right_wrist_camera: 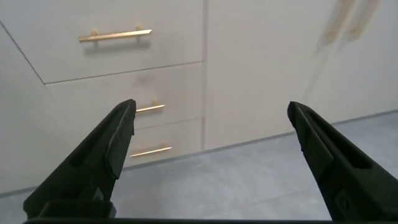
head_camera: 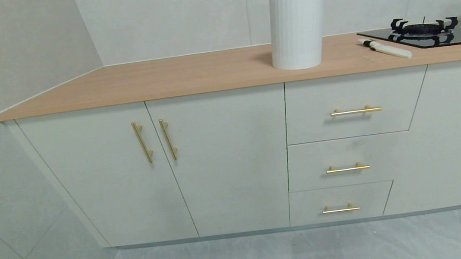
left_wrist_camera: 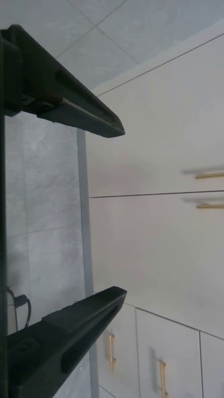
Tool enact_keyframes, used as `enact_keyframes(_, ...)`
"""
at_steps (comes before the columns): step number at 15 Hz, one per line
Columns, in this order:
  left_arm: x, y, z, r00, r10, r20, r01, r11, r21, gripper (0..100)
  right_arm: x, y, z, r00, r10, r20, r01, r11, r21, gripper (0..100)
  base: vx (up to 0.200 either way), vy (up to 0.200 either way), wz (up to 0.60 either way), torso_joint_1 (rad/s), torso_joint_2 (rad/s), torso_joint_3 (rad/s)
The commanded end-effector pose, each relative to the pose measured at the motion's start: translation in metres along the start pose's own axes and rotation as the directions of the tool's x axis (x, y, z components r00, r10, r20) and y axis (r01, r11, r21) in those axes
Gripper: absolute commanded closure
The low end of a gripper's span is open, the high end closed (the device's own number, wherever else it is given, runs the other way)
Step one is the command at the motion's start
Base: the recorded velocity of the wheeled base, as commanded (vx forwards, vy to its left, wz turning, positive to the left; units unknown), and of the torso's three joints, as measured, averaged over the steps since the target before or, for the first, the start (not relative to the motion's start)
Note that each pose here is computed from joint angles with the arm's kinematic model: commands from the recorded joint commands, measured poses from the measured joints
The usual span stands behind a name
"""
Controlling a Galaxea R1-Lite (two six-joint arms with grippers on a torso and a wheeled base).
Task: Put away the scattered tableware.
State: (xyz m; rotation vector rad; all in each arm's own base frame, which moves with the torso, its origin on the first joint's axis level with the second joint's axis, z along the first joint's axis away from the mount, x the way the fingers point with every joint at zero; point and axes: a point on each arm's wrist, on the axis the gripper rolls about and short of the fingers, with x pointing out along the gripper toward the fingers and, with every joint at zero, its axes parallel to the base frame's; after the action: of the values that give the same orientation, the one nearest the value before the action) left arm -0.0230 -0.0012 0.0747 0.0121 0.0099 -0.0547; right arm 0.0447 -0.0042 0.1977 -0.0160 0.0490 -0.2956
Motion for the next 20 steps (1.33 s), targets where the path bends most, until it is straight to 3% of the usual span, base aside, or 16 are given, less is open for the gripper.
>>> enact_keyframes(1,0.0,0.0,0.0,1.0,-0.001,0.001,0.001,1.0,0.0,0,-0.091,-0.034,-0.006,0.974,-0.083,0.212,0.08,0.997,0.024,0,0.0,0.0,0.0,0.0,0.0,0.0)
enact_keyframes(5,0.0,0.0,0.0,1.0,-0.001,-0.001,0.001,1.0,0.0,0,-0.119,-0.038,-0.029,0.949,0.008,0.315,-0.001,1.0,-0.02,0,0.0,0.0,0.0,0.0,0.0,0.0)
enact_keyframes(7,0.0,0.0,0.0,1.0,-0.001,-0.001,0.001,1.0,0.0,0,-0.113,-0.035,-0.036,0.956,0.041,0.29,-0.034,0.999,-0.029,0,0.0,0.0,0.0,0.0,0.0,0.0)
enact_keyframes(11,0.0,0.0,0.0,1.0,-0.001,-0.001,0.001,1.0,0.0,0,-0.076,-0.021,-0.09,0.982,0.142,0.121,-0.138,0.99,-0.042,0,0.0,0.0,0.0,0.0,0.0,0.0)
enact_keyframes(13,0.0,0.0,0.0,1.0,-0.001,-0.001,0.001,1.0,0.0,0,-0.064,-0.016,-0.109,0.969,0.203,0.138,-0.205,0.979,0.001,0,0.0,0.0,0.0,0.0,0.0,0.0)
enact_keyframes(16,0.0,0.0,0.0,1.0,-0.001,-0.001,0.001,1.0,0.0,0,-0.061,-0.014,-0.116,0.956,0.256,0.143,-0.259,0.966,-0.002,0,0.0,0.0,0.0,0.0,0.0,0.0)
enact_keyframes(20,0.0,0.0,0.0,1.0,-0.001,-0.001,0.001,1.0,0.003,0,-0.06,-0.013,-0.125,0.961,0.273,0.05,-0.273,0.962,-0.003,0,0.0,0.0,0.0,0.0,0.0,0.0)
